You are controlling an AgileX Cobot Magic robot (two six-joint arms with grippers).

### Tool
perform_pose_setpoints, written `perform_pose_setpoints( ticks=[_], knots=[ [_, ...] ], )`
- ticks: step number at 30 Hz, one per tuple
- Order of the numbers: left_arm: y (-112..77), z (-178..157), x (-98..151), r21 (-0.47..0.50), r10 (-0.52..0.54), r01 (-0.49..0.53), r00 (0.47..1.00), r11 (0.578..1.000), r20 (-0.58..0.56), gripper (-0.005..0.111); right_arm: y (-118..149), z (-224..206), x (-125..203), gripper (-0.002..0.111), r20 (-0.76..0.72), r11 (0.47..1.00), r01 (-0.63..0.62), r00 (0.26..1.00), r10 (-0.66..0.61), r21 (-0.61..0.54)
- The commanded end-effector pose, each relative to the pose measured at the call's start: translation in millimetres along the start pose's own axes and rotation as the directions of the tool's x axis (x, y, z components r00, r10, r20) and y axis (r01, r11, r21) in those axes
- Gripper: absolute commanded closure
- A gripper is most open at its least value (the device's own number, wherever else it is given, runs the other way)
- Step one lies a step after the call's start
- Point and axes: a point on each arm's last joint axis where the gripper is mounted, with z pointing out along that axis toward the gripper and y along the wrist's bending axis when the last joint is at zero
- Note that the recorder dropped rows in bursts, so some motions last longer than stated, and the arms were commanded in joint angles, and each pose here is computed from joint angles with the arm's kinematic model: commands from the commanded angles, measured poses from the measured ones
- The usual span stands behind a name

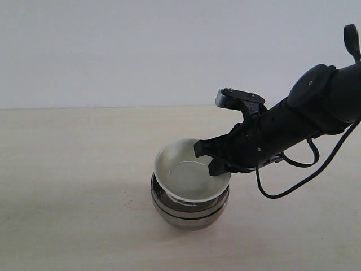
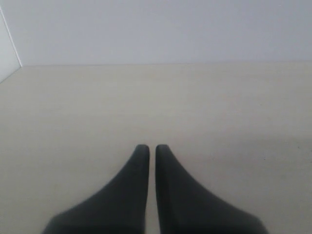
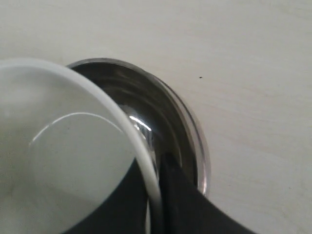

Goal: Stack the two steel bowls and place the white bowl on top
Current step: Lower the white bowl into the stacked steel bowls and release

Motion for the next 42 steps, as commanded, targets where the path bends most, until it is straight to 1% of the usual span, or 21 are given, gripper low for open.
perform_pose_setpoints(
  ticks=[1, 17, 26, 30, 33, 36, 37, 40, 42],
  knots=[
    [-0.1, 0.1, 1.0, 0.0, -0.004, 0.004, 1.0, 1.0, 0.001, 0.103, 1.2, -1.4, -1.8, 0.108, 0.006, 1.0, 0.003, 1.0, -0.003, -0.002],
    [-0.1, 0.1, 1.0, 0.0, -0.004, 0.004, 1.0, 1.0, 0.001, 0.103, 1.8, -1.4, -0.8, 0.108, -0.005, 1.0, 0.009, 1.0, -0.009, -0.009],
    [-0.1, 0.1, 1.0, 0.0, -0.004, 0.004, 1.0, 1.0, 0.001, 0.103, 0.6, -1.4, -3.0, 0.108, 0.019, 1.0, 0.012, 1.0, -0.012, 0.005],
    [-0.1, 0.1, 1.0, 0.0, -0.004, 0.004, 1.0, 1.0, 0.001, 0.103, 4.7, -6.2, -13.0, 0.108, 0.038, 0.998, 0.056, 0.998, -0.056, 0.002],
    [-0.1, 0.1, 1.0, 0.0, -0.004, 0.004, 1.0, 1.0, 0.001, 0.103, 13.3, -12.1, -25.2, 0.108, 0.051, 0.998, 0.06, 0.997, -0.059, -0.021],
    [-0.1, 0.1, 1.0, 0.0, -0.004, 0.004, 1.0, 1.0, 0.001, 0.103, 16.3, -10.5, -23.7, 0.108, 0.035, 0.997, 0.073, 0.997, -0.073, -0.006],
    [-0.1, 0.1, 1.0, 0.0, -0.004, 0.004, 1.0, 1.0, 0.001, 0.103, 14.9, -10.3, -22.4, 0.108, 0.021, 0.996, 0.086, 0.996, -0.086, 0.015],
    [-0.1, 0.1, 1.0, 0.0, -0.004, 0.004, 1.0, 1.0, 0.001, 0.103, 10.6, -9.5, -19.6, 0.108, -0.012, 0.995, 0.079, 0.997, -0.079, 0.062],
    [-0.1, 0.1, 1.0, 0.0, -0.004, 0.004, 1.0, 1.0, 0.001, 0.103, 9.9, -8.9, -17.1, 0.108, -0.038, 0.995, 0.069, 0.997, -0.067, 0.066]
  ],
)
